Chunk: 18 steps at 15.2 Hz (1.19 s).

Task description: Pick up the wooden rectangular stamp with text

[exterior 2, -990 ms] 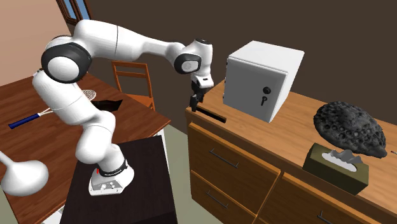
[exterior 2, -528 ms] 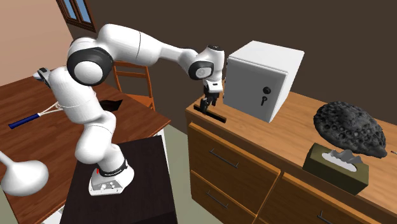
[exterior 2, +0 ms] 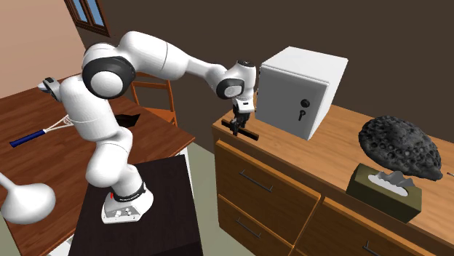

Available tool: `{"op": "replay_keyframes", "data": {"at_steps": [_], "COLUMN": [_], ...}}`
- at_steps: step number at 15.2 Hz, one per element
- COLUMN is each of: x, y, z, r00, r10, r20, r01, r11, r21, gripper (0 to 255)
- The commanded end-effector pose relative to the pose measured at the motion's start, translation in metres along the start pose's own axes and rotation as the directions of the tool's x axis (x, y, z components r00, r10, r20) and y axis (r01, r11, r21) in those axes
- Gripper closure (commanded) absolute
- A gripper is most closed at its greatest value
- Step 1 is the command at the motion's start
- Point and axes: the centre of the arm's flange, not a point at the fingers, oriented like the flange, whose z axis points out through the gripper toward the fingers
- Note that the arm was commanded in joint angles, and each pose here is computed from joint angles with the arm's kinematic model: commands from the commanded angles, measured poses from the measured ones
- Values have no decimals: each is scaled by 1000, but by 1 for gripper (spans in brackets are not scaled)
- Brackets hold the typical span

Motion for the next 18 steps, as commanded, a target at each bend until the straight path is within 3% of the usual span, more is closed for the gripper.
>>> {"op": "replay_keyframes", "data": {"at_steps": [1, 8, 18], "x": [0, 2, -2], "y": [0, -2, 0], "z": [1, 4, -47], "r00": [1000, 1000, 1000], "r10": [0, 0, 0], "r20": [0, 0, 0], "r01": [0, 0, 0], "r11": [1000, 1000, 1000], "r21": [0, 1, 0], "gripper": [255, 255, 255]}}
